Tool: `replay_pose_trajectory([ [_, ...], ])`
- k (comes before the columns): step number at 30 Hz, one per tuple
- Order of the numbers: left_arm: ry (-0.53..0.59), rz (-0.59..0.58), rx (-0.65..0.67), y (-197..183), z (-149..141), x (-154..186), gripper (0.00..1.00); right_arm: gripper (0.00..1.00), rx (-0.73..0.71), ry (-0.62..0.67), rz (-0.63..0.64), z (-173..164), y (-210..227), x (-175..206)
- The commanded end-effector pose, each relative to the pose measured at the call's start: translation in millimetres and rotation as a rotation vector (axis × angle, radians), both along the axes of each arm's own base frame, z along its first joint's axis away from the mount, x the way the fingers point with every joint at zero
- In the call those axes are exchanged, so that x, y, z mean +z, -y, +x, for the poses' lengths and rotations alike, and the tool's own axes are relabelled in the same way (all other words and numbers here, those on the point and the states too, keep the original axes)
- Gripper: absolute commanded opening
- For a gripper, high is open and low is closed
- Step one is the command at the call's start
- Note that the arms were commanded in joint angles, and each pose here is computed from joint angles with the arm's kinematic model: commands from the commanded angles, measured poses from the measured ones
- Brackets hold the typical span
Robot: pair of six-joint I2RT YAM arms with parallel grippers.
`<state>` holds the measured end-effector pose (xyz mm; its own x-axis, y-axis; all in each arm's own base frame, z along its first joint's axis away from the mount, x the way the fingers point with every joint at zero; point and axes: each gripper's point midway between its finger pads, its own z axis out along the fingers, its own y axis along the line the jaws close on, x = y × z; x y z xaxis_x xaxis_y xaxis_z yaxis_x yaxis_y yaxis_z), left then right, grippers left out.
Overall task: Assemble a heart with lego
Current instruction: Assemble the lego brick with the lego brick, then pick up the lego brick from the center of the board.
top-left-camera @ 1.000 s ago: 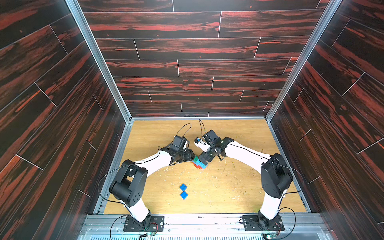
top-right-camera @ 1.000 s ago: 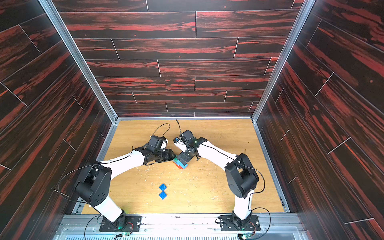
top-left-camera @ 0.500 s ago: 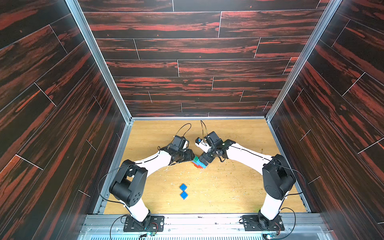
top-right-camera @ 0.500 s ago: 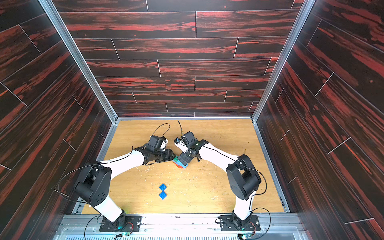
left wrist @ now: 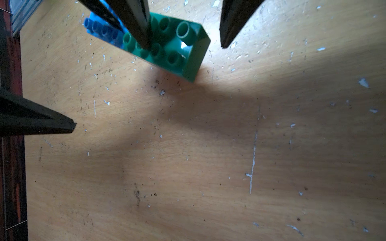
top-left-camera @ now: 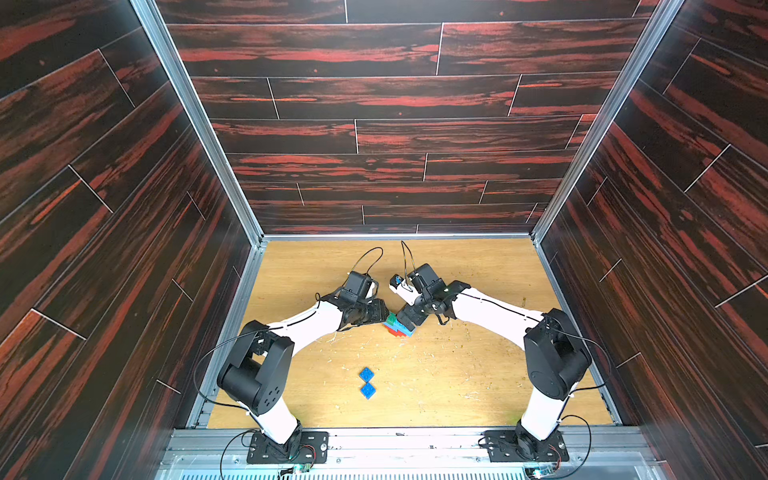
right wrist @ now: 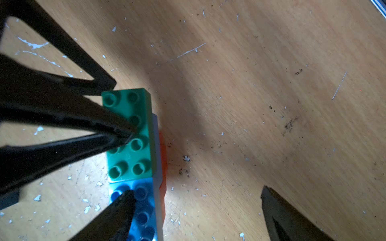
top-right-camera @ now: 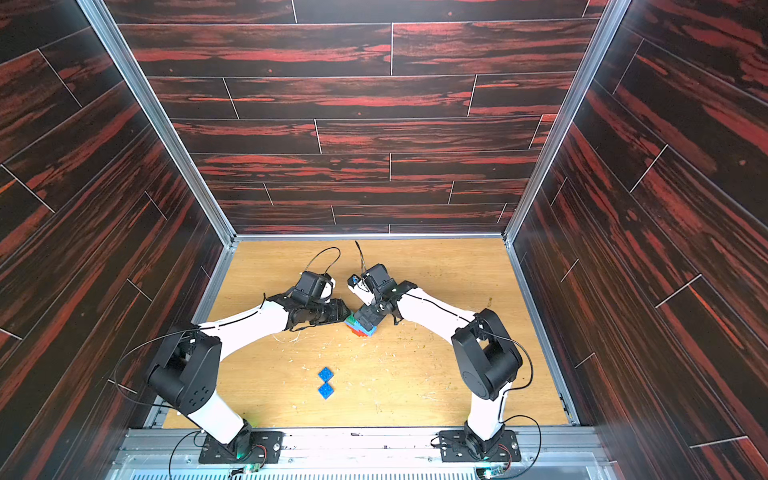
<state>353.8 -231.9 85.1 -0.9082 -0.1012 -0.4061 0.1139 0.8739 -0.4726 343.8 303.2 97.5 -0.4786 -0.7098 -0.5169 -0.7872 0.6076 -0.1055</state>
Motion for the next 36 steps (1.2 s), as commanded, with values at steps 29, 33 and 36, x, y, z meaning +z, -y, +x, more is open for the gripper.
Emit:
replay_pose_trajectory([
  [29, 0.206, 0.276, 0.409, -137.2, -57.2, 80.1, 0.62, 0.87, -0.178, -0.196, 0.149, -176.5, -81.3, 19.4],
  [33, 0.220, 0.267, 0.463, -149.1, -64.3, 79.4, 0.62, 0.84, -0.146, -0.227, 0.130, -191.4, -104.0, -6.6],
  [36, 0.220, 0.278, 0.508, -159.2, -70.2, 78.8, 0.62, 0.81, -0.136, -0.243, 0.115, -192.7, -113.9, -21.7],
])
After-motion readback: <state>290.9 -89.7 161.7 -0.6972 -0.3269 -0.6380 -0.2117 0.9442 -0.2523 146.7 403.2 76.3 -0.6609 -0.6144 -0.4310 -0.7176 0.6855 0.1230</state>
